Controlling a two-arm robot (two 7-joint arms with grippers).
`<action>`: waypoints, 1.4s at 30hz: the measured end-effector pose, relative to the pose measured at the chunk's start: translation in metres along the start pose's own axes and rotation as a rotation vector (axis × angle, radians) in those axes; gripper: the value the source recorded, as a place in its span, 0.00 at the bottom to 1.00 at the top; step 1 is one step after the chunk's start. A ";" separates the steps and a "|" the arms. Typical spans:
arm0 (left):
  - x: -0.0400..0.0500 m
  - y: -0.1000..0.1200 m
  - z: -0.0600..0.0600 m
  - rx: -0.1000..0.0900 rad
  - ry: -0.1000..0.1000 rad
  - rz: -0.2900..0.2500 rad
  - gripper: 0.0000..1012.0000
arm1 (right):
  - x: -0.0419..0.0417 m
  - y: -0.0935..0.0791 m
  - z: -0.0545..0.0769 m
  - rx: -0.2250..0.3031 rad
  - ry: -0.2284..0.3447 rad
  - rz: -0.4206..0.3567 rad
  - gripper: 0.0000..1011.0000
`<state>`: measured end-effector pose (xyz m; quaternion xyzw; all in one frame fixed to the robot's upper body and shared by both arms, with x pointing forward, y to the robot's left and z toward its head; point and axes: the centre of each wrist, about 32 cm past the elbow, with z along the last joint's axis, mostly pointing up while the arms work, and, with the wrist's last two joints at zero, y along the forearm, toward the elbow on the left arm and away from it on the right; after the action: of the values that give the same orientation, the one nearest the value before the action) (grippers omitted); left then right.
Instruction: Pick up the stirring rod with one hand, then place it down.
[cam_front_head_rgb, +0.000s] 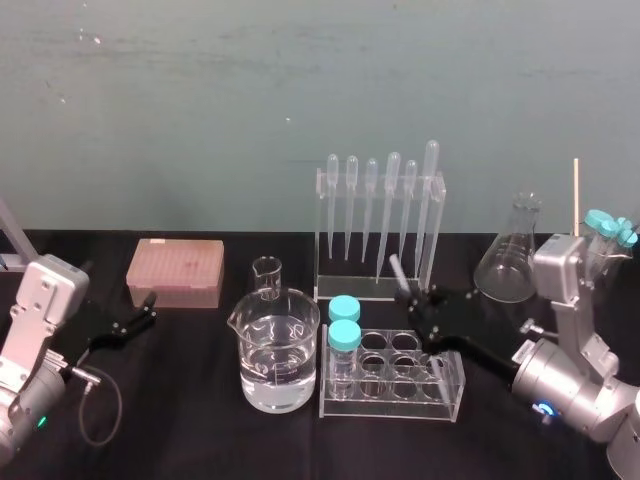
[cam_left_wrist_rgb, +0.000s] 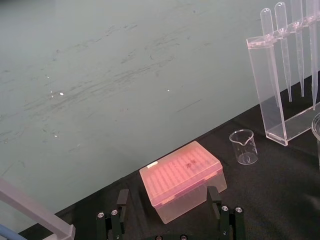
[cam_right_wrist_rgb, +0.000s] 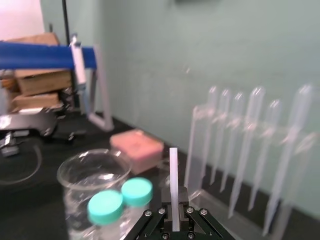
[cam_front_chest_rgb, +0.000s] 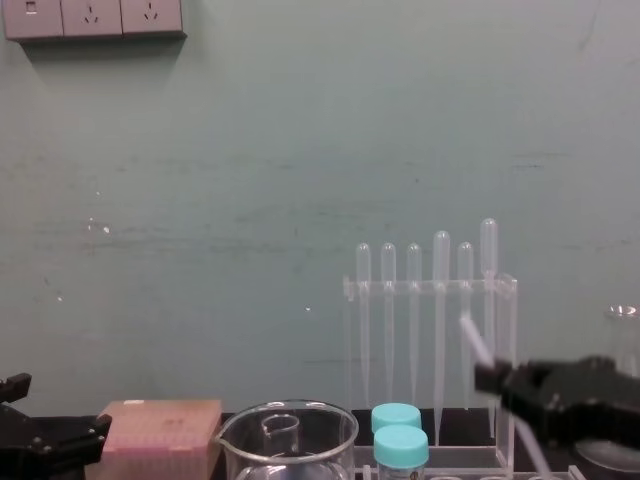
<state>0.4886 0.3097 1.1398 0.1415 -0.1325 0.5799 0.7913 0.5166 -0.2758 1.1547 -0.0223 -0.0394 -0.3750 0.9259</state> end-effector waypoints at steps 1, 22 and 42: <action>0.0000 0.000 0.000 0.000 0.000 0.000 0.99 | 0.0002 0.000 0.000 0.032 -0.028 -0.019 0.07; 0.0000 0.000 0.000 0.000 0.000 0.000 0.99 | 0.0159 0.021 0.005 0.577 -0.080 -0.129 0.07; 0.0000 0.000 0.000 0.000 0.000 0.000 0.99 | 0.0167 0.017 -0.017 0.498 0.056 -0.119 0.07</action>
<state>0.4886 0.3097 1.1398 0.1415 -0.1325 0.5799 0.7913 0.5410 -0.2766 1.1392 0.2189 -0.1062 -0.4079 0.8800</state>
